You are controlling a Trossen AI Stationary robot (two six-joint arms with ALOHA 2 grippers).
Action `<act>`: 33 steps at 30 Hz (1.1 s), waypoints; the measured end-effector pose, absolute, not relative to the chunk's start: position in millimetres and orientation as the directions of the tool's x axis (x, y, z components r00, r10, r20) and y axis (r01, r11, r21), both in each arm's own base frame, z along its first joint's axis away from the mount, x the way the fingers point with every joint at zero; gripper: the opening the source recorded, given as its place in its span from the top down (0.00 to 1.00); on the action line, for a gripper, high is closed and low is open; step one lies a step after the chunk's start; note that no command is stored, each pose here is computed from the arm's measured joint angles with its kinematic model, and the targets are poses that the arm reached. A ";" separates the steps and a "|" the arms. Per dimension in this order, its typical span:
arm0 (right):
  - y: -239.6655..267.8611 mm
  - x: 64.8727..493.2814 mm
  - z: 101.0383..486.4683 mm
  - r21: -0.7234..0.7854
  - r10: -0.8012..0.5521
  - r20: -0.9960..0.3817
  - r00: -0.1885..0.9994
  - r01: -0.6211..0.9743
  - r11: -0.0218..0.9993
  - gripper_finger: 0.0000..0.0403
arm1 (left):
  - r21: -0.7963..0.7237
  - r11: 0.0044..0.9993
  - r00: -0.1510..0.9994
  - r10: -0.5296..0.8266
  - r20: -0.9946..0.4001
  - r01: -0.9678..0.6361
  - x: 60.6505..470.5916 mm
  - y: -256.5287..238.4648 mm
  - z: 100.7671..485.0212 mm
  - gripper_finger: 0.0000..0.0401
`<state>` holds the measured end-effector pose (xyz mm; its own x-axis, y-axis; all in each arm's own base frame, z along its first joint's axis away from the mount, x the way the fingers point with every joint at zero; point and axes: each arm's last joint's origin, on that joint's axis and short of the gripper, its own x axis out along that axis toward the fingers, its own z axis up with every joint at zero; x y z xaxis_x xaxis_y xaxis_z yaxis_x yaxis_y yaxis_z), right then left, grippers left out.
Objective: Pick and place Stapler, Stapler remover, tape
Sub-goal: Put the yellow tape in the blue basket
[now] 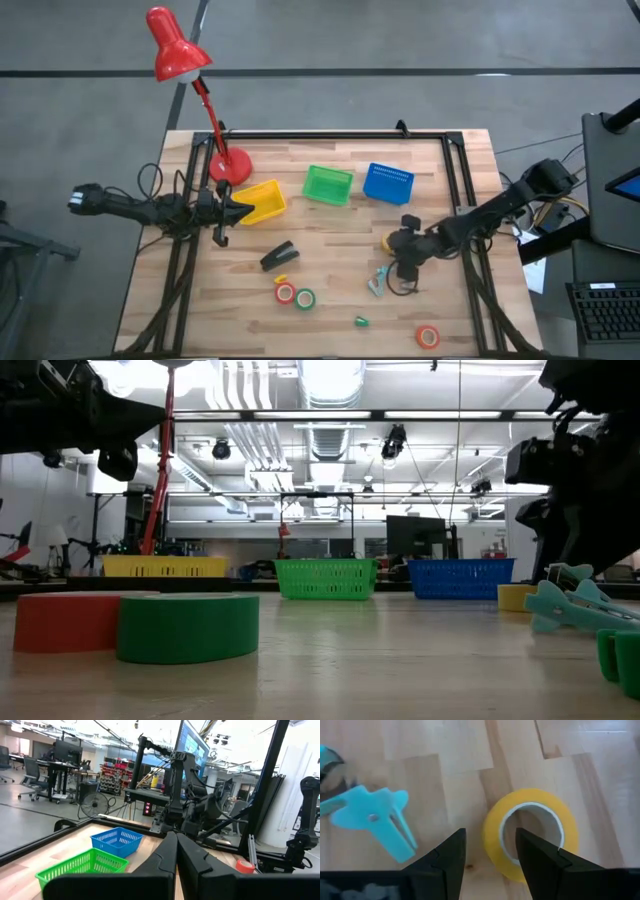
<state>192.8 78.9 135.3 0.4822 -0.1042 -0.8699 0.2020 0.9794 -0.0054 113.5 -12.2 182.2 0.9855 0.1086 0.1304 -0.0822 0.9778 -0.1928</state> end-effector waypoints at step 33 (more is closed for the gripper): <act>83.5 209.5 171.4 -0.063 -0.154 -0.792 0.591 0.172 0.983 0.89 | -0.192 0.978 0.986 0.108 0.128 -0.082 113.5 -12.2 182.0 0.98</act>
